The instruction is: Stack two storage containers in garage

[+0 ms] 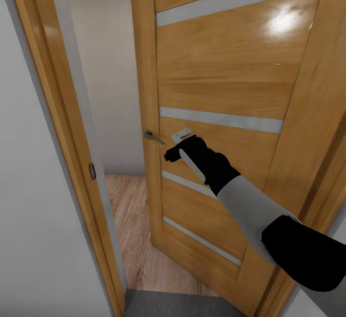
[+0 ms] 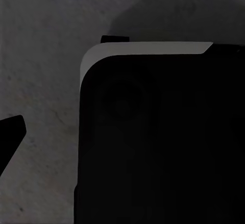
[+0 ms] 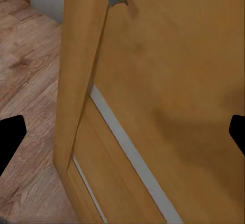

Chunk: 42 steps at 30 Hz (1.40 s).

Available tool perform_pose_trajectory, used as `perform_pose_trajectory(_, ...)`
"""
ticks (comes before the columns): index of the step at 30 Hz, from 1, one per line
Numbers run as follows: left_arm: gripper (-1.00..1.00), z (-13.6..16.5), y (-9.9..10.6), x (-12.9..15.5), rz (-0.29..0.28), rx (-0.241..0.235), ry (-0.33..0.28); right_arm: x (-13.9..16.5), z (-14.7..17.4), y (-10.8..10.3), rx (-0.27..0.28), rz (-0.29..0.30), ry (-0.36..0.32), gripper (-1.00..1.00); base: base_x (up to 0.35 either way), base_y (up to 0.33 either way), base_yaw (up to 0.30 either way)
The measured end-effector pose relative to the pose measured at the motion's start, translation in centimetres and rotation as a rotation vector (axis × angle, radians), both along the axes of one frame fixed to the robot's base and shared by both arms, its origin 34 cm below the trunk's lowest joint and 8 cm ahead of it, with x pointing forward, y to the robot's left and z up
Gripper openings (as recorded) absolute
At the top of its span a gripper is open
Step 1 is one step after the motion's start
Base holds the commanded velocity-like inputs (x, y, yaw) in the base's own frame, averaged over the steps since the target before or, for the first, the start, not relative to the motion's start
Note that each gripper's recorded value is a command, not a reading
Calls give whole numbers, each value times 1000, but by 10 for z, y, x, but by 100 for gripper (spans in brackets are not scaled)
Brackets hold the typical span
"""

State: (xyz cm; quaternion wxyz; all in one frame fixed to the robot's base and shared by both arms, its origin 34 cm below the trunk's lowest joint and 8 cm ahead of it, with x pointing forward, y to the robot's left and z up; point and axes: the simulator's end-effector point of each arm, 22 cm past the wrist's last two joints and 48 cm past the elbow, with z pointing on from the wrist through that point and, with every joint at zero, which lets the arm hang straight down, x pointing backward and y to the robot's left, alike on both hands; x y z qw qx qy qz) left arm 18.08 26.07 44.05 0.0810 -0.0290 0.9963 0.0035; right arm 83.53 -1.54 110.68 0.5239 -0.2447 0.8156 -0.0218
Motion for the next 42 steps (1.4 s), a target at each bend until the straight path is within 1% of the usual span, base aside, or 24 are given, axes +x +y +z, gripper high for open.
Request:
perform_pose_trajectory(4, 100, 0, 1, 1, 3, 1, -3, 1, 1, 1, -1, 3, -1, 100, 0, 0, 0)
perform_pose_trajectory(7, 100, 0, 1, 2, 3, 0, -5, 2, -5, 0, -7, -4, -1, 100, 0, 0, 0)
perform_pose_trajectory(8, 100, 0, 1, 2, 3, 0, -6, 3, -8, -1, -15, -9, -5, 100, 0, 0, 0)
perform_pose_trajectory(11, 100, 0, 2, 3, 4, 1, -7, 1, -20, -2, -46, -3, 22, 100, 0, 0, 0)
perform_pose_trajectory(15, 100, 0, 2, 3, 4, 1, -7, -4, -24, 3, -62, 15, 36, 100, 0, 0, 0)
perform_pose_trajectory(18, 100, 0, 2, 3, 3, 0, -7, -4, -24, 4, -63, 18, 34, 100, 43, 0, 0)
perform_pose_trajectory(21, 100, 0, 0, 3, 1, -8, -8, -5, -23, 4, -63, 18, 31, 100, 290, 0, 0)
perform_pose_trajectory(31, 100, 0, 0, 3, 1, -10, -8, -4, -22, 3, -65, 14, 26, 100, 309, 0, 0)
perform_pose_trajectory(35, 100, 0, 0, 3, 1, -9, -8, -4, -22, 5, -53, 18, 30, 100, 80, 0, 0)
perform_pose_trajectory(42, 100, 0, 0, 3, 1, -9, -8, -4, -22, 4, -57, 14, 27, 100, 10, 0, 0)
